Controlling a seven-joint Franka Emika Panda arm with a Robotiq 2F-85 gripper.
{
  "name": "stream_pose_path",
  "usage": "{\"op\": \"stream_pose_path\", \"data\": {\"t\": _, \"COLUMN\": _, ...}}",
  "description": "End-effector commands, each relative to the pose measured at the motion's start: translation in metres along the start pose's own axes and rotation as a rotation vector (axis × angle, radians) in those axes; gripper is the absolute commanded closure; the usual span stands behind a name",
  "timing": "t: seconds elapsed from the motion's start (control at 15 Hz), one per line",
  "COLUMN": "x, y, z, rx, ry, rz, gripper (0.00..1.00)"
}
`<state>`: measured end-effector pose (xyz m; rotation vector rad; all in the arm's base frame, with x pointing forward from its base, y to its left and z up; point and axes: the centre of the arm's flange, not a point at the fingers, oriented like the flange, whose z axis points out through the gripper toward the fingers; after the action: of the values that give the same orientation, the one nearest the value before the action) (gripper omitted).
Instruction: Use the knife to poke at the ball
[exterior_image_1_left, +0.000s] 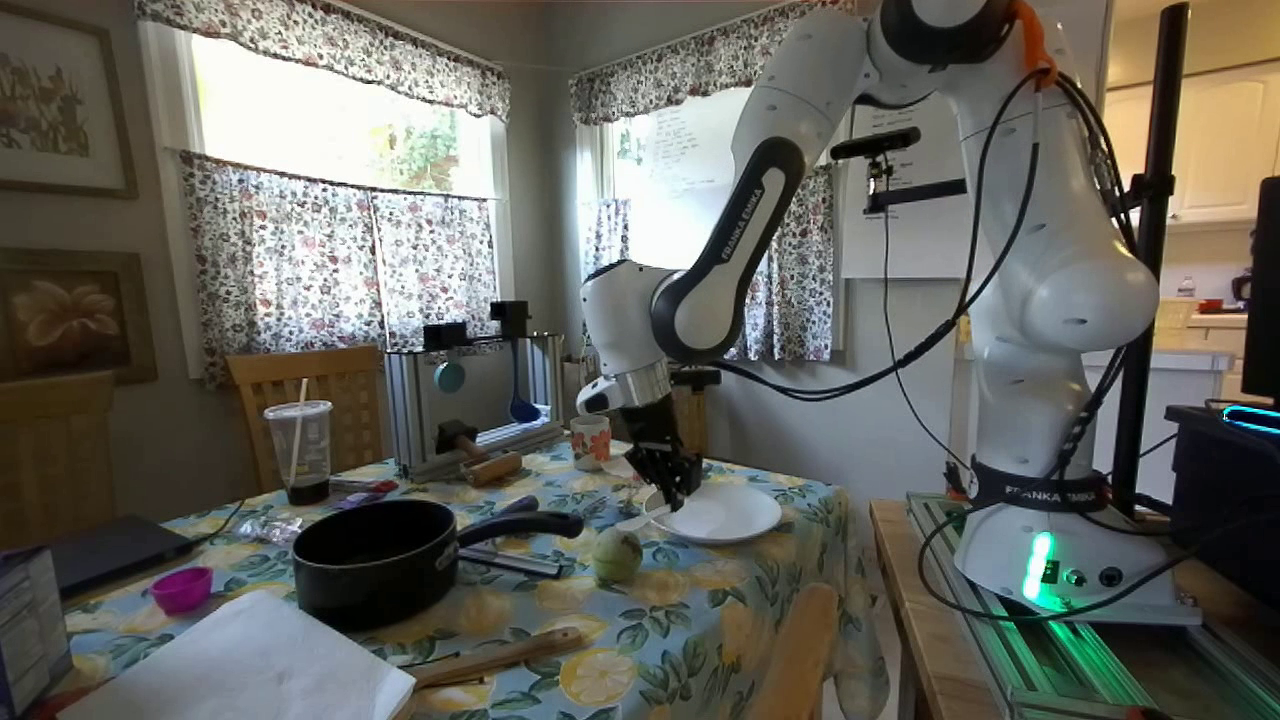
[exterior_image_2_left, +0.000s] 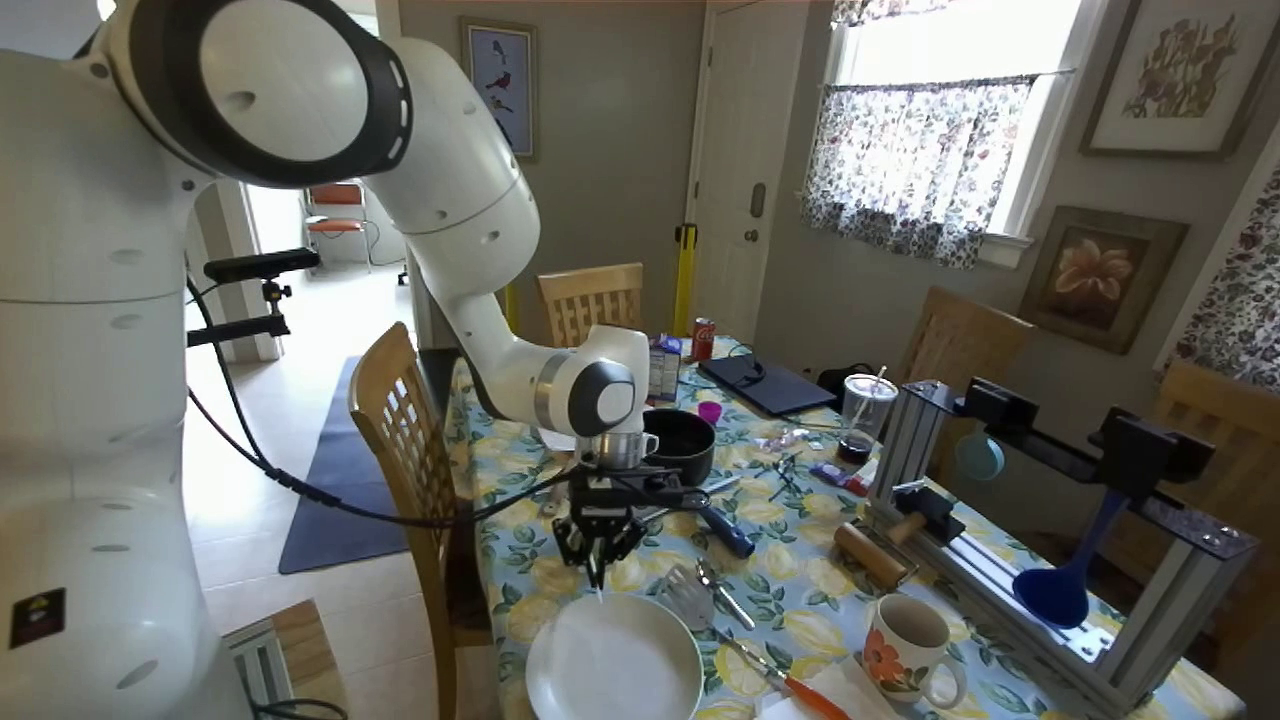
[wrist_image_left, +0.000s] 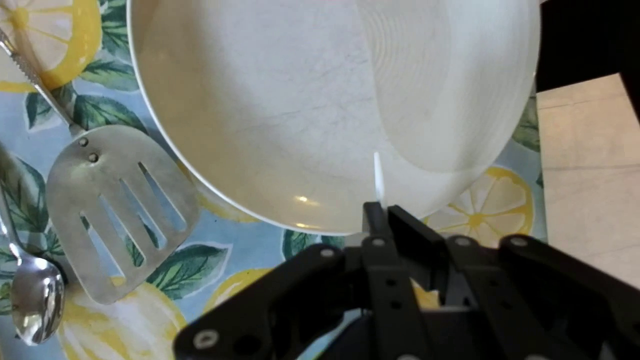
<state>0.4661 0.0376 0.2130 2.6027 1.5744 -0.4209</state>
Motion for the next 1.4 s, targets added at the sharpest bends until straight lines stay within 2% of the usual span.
{"op": "stream_pose_path", "data": {"t": 0.0, "x": -0.016, "y": -0.014, "z": -0.004, "rx": 0.024, "ry": -0.063, "rz": 0.003, "gripper": 0.98}}
{"op": "stream_pose_path", "data": {"t": 0.33, "x": -0.03, "y": -0.015, "z": -0.01, "rx": 0.01, "ry": -0.111, "rz": 0.035, "gripper": 0.98}}
{"op": "stream_pose_path", "data": {"t": 0.47, "x": -0.033, "y": -0.014, "z": -0.014, "rx": -0.034, "ry": -0.124, "rz": 0.065, "gripper": 0.98}}
{"op": "stream_pose_path", "data": {"t": 0.53, "x": -0.033, "y": -0.012, "z": -0.015, "rx": -0.03, "ry": -0.121, "rz": 0.071, "gripper": 0.98}}
{"op": "stream_pose_path", "data": {"t": 0.93, "x": -0.025, "y": -0.004, "z": -0.005, "rx": -0.048, "ry": -0.145, "rz": 0.115, "gripper": 0.98}}
{"op": "stream_pose_path", "data": {"t": 1.33, "x": -0.012, "y": -0.001, "z": 0.004, "rx": -0.057, "ry": -0.142, "rz": 0.096, "gripper": 0.98}}
